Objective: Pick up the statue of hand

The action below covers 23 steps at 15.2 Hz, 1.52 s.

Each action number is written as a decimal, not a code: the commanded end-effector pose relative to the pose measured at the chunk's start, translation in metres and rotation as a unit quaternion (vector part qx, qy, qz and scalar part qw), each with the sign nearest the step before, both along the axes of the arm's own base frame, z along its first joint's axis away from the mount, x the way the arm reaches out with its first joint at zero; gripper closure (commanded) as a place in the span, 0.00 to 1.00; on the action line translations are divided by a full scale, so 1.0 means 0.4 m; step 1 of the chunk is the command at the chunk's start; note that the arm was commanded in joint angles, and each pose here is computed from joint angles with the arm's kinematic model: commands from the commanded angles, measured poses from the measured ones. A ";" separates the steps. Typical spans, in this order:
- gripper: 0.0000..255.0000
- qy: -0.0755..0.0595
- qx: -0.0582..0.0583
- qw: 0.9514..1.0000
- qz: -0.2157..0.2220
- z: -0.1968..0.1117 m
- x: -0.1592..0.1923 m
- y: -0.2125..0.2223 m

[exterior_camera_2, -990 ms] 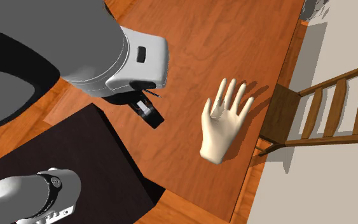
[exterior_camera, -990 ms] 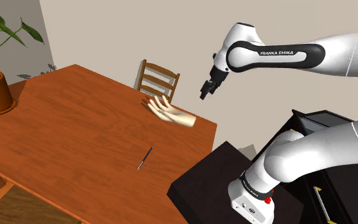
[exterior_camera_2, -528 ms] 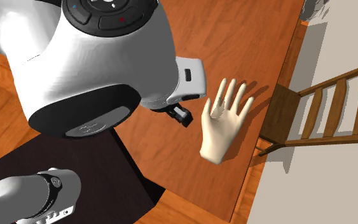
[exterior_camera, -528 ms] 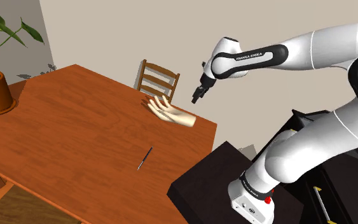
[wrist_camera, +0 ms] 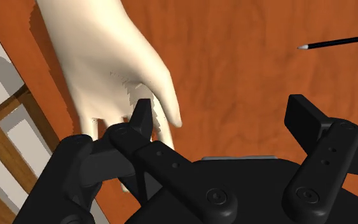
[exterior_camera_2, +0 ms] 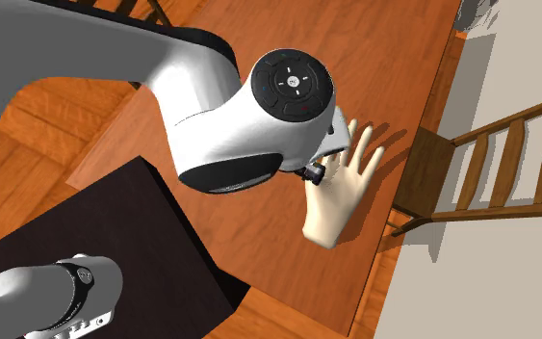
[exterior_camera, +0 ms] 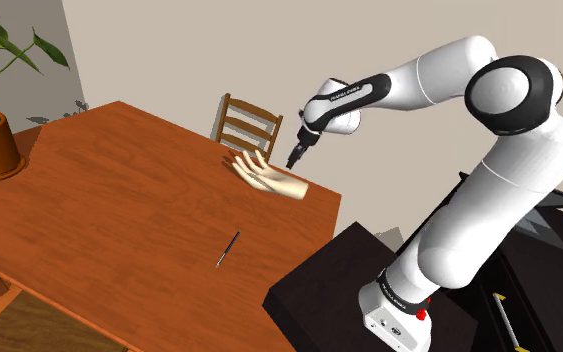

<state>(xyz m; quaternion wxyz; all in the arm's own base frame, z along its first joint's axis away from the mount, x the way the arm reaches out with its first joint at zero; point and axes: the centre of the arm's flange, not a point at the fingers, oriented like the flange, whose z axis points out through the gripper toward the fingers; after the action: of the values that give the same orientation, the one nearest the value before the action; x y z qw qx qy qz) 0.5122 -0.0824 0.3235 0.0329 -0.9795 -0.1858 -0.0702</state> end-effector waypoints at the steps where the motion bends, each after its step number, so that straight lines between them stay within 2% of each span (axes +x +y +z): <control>1: 0.00 -0.003 0.005 1.000 0.019 -0.054 0.048 -0.014; 6: 0.00 -0.009 0.017 0.998 0.063 -0.176 0.160 -0.027; 12: 0.00 -0.016 0.032 0.993 0.116 -0.322 0.297 -0.026; 20: 0.00 -0.016 0.032 0.992 0.118 -0.428 0.303 -0.025; 22: 0.00 -0.016 0.032 0.992 0.118 -0.428 0.303 -0.025; 23: 1.00 -0.016 0.032 0.992 0.118 -0.427 0.303 -0.027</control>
<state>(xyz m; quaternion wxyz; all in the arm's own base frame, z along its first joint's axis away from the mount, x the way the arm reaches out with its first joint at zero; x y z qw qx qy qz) 0.6333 -0.0919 0.1535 0.0707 -0.9476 -0.2991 -0.0872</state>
